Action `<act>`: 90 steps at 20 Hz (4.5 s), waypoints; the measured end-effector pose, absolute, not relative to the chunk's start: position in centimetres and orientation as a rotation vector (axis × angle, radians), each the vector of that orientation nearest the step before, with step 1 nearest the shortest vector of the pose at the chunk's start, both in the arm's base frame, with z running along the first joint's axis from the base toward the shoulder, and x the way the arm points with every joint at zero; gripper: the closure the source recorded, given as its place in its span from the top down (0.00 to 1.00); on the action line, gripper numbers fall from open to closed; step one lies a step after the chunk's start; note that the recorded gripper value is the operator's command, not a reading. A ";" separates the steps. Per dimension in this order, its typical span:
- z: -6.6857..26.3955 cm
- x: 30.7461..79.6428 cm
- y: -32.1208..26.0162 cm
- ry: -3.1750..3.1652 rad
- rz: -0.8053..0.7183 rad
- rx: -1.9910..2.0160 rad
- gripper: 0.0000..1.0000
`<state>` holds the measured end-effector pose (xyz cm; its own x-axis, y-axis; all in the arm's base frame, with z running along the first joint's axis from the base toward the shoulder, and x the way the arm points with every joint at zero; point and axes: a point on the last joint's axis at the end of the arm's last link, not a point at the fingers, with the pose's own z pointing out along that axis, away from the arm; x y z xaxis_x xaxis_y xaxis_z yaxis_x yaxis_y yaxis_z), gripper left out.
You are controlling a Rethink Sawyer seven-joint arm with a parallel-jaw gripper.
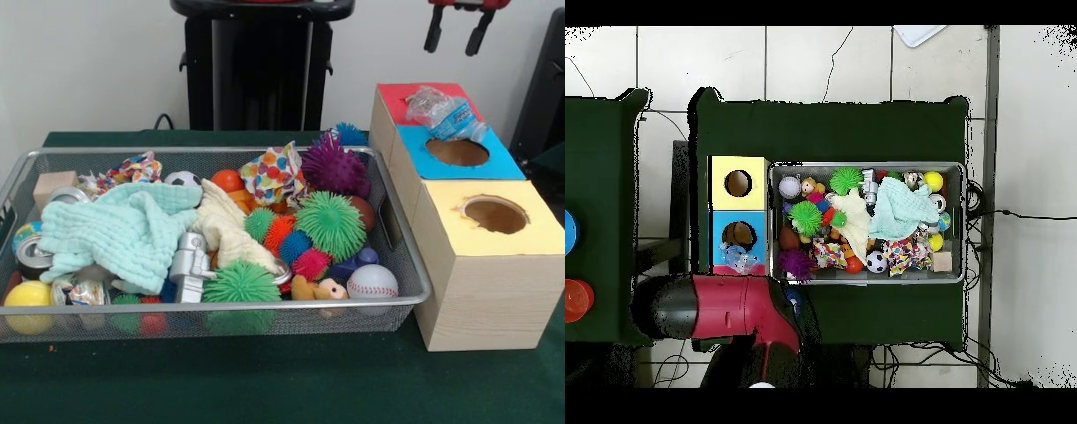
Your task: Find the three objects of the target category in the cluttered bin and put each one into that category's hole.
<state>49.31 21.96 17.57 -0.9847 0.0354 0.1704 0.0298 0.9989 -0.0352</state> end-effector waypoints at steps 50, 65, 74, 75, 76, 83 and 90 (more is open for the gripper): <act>3.4 30.1 26.5 -2.987 0.068 -0.067 1.00; 4.4 28.6 27.7 -2.983 0.099 -0.004 1.00; 9.9 26.7 29.9 -2.884 0.096 0.072 1.00; 10.1 26.8 30.0 -2.884 0.099 0.071 1.00; 10.3 27.1 30.0 -2.889 0.102 0.069 1.00; 10.4 31.5 29.3 -2.962 0.126 0.013 1.00; 8.9 35.3 28.7 -3.025 0.148 -0.022 1.00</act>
<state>35.33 28.72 8.90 -0.9936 0.0201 0.1116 0.0091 0.9951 -0.0980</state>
